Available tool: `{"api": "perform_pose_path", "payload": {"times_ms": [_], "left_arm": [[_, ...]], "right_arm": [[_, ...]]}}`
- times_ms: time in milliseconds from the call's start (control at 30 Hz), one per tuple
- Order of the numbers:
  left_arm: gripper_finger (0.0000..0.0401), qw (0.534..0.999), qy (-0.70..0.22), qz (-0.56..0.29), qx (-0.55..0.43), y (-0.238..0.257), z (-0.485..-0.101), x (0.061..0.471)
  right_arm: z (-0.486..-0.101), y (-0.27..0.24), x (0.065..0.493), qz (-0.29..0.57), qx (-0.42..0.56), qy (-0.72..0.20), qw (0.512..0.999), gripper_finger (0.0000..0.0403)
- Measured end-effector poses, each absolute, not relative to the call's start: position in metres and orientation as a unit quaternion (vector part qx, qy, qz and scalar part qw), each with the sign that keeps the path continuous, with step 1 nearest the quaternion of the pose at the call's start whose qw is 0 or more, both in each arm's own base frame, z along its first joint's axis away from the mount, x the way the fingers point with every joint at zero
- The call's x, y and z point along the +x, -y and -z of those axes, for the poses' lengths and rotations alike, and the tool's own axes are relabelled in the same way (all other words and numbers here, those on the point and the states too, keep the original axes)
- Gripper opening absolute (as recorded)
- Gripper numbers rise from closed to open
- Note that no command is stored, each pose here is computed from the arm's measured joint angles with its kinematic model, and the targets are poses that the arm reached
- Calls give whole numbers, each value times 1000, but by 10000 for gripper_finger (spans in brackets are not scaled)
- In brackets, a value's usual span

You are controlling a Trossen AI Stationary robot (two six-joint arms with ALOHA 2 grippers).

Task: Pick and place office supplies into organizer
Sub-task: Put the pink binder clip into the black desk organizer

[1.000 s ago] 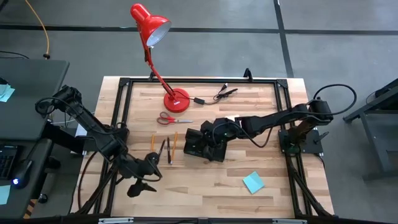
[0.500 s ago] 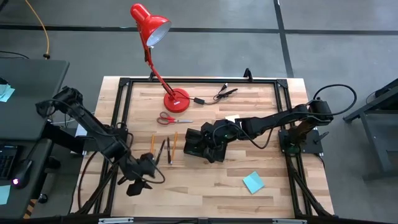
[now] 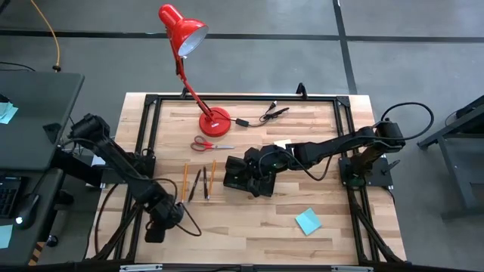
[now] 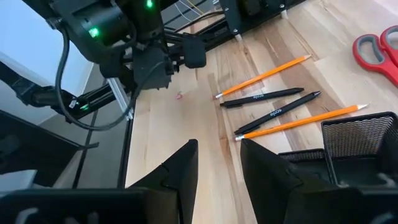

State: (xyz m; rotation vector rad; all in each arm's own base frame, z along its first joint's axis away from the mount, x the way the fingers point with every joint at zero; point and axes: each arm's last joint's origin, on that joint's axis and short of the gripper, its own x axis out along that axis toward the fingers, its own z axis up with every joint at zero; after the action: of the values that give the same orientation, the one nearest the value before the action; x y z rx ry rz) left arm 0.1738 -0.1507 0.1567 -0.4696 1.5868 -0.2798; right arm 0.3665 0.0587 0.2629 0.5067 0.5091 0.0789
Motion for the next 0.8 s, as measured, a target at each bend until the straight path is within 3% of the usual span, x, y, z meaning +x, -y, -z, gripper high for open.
{"api": "perform_pose_path", "payload": {"times_ms": [133,333,600,800], "left_arm": [[67,682,-689,150,-195,156,-154,178],[80,641,-728,104,-217,152,-151,171],[111,672,-703,103,-210,153,-152,175],[129,682,-700,52,-206,149,-150,174]], "right_arm": [[-262,-61,366,-42,227,-252,940,116],[-260,-66,364,-50,208,-264,940,116],[-259,-74,361,-67,181,-273,943,116],[-257,-76,360,-68,171,-280,942,116]]}}
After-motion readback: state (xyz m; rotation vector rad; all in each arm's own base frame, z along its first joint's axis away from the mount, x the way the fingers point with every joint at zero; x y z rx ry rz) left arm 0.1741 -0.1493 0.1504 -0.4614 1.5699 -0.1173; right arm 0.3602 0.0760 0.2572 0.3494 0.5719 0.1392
